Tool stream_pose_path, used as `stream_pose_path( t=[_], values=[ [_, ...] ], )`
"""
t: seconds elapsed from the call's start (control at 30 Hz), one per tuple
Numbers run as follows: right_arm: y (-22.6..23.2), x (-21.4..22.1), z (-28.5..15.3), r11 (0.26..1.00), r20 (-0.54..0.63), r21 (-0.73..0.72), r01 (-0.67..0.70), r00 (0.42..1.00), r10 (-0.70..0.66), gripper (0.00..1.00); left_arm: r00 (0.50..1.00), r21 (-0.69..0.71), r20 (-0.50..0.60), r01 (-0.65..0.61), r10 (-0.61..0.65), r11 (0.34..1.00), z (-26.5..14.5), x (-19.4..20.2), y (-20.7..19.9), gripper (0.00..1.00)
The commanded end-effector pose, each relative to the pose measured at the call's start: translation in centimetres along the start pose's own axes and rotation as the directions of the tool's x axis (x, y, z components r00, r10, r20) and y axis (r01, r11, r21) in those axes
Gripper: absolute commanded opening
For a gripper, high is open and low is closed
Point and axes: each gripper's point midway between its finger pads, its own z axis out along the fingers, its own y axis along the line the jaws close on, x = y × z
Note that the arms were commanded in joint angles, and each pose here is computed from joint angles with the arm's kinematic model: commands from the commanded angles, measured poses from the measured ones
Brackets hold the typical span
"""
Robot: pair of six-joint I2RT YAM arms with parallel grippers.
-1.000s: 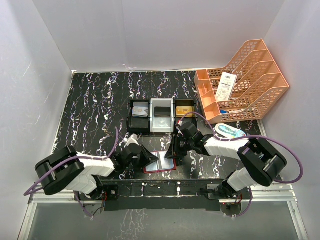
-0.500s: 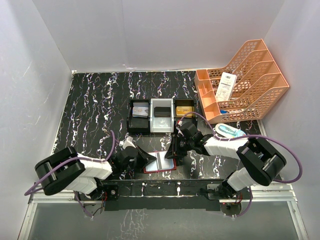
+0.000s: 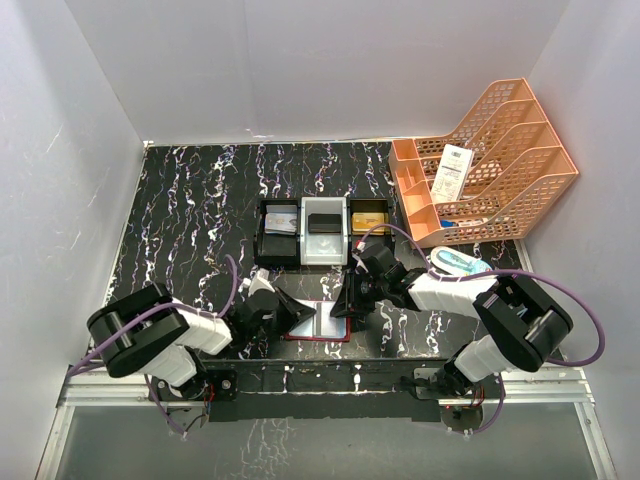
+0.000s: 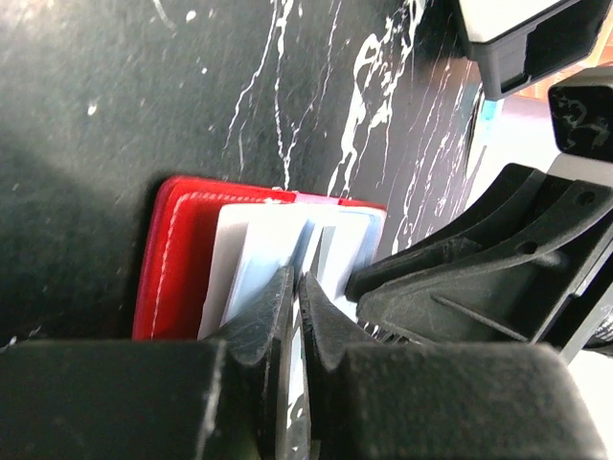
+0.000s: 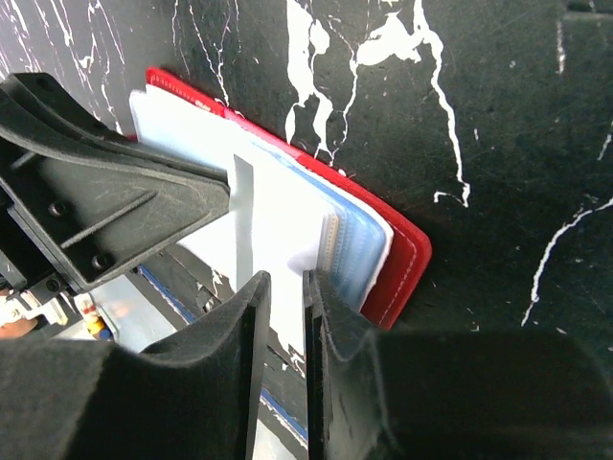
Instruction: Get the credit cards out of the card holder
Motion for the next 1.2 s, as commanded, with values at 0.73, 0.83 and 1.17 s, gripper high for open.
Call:
stream_pose_path(
  t=[0.73,0.83,1.17],
  values=[
    [-4.9,1.3,-0.1,0.971,-0.008,0.238,-0.020,1.000,0.022,0.29,0.959,0.013,-0.058,-0.279,0.279,0.960,-1.8,0.6,-0.9,0.00],
    [-4.7,1.3,-0.1,0.973,-0.010,0.229,-0.017,1.000,0.020,0.27,0.960,0.007,-0.063,-0.273,0.273,0.962,-1.8,0.7,-0.6,0.00],
    [-4.6,1.6,0.0,0.975,-0.026,0.222,-0.014,0.999,0.020,0.27,0.965,-0.071,-0.099,-0.249,0.241,0.966,-1.3,1.1,0.9,0.12]
  ],
)
